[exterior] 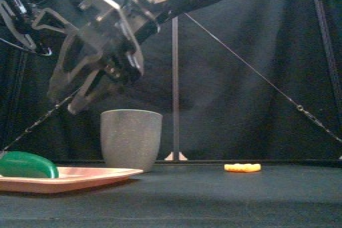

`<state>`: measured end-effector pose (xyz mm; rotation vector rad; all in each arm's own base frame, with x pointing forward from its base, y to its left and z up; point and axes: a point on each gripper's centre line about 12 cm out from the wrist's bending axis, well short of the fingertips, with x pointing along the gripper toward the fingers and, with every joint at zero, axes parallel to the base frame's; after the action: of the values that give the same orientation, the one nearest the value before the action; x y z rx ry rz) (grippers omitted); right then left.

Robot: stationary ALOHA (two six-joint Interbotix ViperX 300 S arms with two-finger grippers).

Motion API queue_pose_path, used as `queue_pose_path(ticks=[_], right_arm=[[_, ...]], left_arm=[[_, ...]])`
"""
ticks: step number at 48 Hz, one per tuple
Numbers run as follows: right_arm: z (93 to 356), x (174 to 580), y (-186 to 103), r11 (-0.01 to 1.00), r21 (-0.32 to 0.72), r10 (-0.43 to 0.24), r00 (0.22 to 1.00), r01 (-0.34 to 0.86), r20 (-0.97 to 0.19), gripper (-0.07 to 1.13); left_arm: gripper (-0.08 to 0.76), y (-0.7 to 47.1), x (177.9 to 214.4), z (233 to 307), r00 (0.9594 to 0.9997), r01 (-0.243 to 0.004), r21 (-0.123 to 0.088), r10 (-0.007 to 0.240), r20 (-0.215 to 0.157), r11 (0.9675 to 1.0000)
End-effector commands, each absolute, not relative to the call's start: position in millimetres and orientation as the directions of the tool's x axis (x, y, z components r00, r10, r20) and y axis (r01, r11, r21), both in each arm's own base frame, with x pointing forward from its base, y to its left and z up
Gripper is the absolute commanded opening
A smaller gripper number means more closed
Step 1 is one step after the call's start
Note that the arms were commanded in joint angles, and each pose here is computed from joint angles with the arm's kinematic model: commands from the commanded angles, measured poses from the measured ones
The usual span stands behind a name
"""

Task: Pick the green pepper then place it on the pink plate
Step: Drop green pepper on the pink plate and return to neutral

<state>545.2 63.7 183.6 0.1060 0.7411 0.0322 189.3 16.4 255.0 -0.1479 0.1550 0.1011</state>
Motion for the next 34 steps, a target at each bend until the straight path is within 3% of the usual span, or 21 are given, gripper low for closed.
queue_pose_path(ticks=[1,7,20,34], right_arm=[[227.9,528.4,70.1,0.993,0.118,0.088,0.797,-0.022,-0.598,0.88],[235.6,507.6,70.9,0.992,0.117,0.101,0.827,-0.043,-0.554,0.88],[261.4,459.9,65.3,0.986,0.122,0.142,0.942,-0.109,-0.305,0.88],[269.5,402.3,51.4,0.984,0.102,0.159,0.979,-0.146,-0.125,0.88]], left_arm=[[0.003,17.6,190.8,262.1,0.9858,-0.114,-0.138,0.095,-0.138,0.9839],[0.001,17.6,190.7,261.5,0.9856,-0.113,-0.133,0.095,-0.140,0.9846],[0.001,17.6,190.9,262.9,0.9863,-0.112,-0.126,0.094,-0.135,0.9858],[0.001,17.5,190.4,261.5,0.9861,-0.112,-0.124,0.094,-0.137,0.9860]])
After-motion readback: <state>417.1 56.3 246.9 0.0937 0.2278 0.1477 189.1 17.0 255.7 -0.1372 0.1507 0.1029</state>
